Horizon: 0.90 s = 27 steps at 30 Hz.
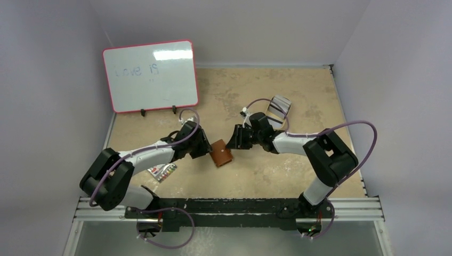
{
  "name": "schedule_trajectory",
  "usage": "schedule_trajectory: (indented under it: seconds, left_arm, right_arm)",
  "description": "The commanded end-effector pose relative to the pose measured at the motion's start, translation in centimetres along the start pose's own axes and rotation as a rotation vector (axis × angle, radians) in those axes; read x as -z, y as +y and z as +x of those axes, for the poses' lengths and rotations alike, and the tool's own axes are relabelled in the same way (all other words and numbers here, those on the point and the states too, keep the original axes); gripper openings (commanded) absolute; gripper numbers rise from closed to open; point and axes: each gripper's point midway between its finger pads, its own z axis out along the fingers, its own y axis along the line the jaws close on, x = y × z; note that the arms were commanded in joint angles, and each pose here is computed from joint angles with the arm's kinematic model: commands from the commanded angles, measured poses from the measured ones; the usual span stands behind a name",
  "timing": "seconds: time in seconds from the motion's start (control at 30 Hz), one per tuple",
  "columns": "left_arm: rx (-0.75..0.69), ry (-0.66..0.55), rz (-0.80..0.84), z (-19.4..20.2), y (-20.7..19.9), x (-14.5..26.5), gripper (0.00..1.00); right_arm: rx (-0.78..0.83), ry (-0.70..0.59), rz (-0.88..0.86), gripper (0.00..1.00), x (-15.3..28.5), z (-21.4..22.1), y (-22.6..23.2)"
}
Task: Put the credit cards into the card holder
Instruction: Close the card holder at the center of the board.
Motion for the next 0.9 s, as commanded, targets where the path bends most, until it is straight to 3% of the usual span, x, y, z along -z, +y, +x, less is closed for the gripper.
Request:
schedule_trajectory:
  seconds: [0.0, 0.2, 0.33, 0.57, 0.67, 0.87]
  left_arm:
    - [-0.001, 0.019, 0.034, 0.2, -0.8, -0.8, 0.44]
    - [-0.043, 0.059, -0.014, 0.3, -0.3, -1.8, 0.46]
    - [-0.059, 0.056, -0.038, -0.2, -0.4, -1.4, 0.41]
    - [-0.006, -0.045, 0.163, -2.7, -5.2, 2.0, 0.32]
    - [0.023, -0.024, 0.235, -2.1, -6.2, 1.3, 0.23]
    - [0.005, 0.023, 0.105, -0.8, -3.3, -1.8, 0.19]
  right_arm:
    - [0.043, -0.084, -0.018, 0.41, 1.0, -3.4, 2.3]
    - [0.016, -0.096, -0.042, 0.38, 0.5, -3.5, 2.6]
    - [0.009, -0.089, -0.019, 0.33, 0.2, -3.6, 2.2]
    - [0.01, -0.083, 0.007, 0.37, -0.2, -3.7, 1.6]
    - [0.006, -0.06, 0.002, 0.37, -0.4, -3.1, 1.4]
    - [0.017, -0.039, -0.005, 0.36, -0.9, -2.8, 1.3]
